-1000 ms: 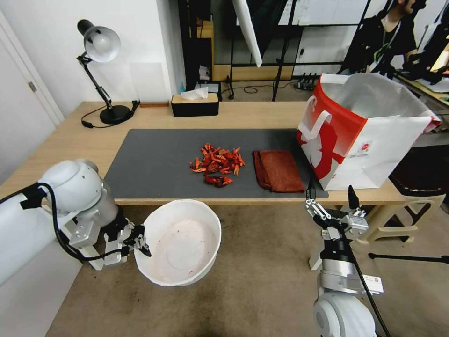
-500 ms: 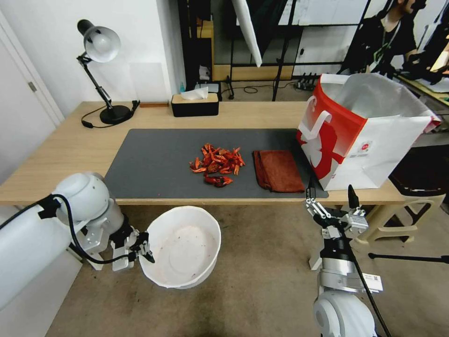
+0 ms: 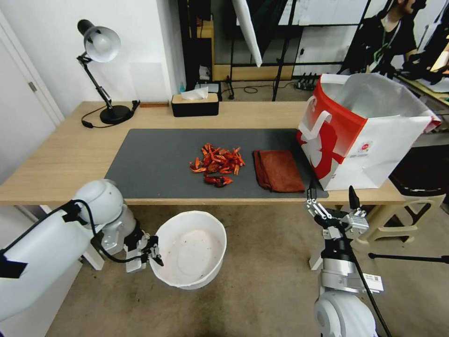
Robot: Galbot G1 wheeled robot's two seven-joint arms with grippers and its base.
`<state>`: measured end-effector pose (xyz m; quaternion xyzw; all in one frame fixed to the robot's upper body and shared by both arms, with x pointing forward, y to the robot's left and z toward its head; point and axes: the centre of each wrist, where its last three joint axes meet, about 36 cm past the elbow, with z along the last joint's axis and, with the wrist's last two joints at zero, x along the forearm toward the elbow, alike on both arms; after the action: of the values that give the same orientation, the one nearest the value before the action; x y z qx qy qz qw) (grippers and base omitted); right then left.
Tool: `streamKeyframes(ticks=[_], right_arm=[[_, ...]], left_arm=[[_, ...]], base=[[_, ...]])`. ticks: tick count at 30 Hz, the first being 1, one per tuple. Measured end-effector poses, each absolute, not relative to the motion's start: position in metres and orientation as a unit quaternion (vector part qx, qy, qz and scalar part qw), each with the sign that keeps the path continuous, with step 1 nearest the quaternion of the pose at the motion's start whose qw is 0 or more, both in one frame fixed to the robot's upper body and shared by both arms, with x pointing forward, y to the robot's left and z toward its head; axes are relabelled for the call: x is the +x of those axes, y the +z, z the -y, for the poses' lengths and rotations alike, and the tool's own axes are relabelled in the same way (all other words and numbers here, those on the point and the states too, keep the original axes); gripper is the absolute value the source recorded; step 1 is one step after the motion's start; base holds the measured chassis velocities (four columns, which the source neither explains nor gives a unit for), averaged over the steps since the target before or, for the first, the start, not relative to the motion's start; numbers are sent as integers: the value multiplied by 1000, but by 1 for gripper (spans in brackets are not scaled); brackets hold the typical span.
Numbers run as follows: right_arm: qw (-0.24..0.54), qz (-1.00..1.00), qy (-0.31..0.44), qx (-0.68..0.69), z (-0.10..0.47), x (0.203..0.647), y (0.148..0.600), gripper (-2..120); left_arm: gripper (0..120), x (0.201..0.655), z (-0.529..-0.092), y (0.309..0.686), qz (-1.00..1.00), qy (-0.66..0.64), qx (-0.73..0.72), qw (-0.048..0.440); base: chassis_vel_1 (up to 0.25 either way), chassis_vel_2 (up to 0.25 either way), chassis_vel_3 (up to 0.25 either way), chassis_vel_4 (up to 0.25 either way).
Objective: Sweep shrimp from table into container with towel, then put container into takeout bag.
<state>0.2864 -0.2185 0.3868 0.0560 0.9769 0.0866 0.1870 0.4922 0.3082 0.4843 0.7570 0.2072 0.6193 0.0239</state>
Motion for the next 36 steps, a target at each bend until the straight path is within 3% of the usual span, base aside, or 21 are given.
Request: streamKeyframes(ticks=[18,36], right_arm=[[182,-977,95,52,214,291,387,100],[119,-990,82,0,188,315,397,100]], left_arm=[[0,521,-290,469,-208,626,752,15],[0,520,-285,462,-209,622,755,16]], base=[[0,0,0,0],[0,0,0,0]])
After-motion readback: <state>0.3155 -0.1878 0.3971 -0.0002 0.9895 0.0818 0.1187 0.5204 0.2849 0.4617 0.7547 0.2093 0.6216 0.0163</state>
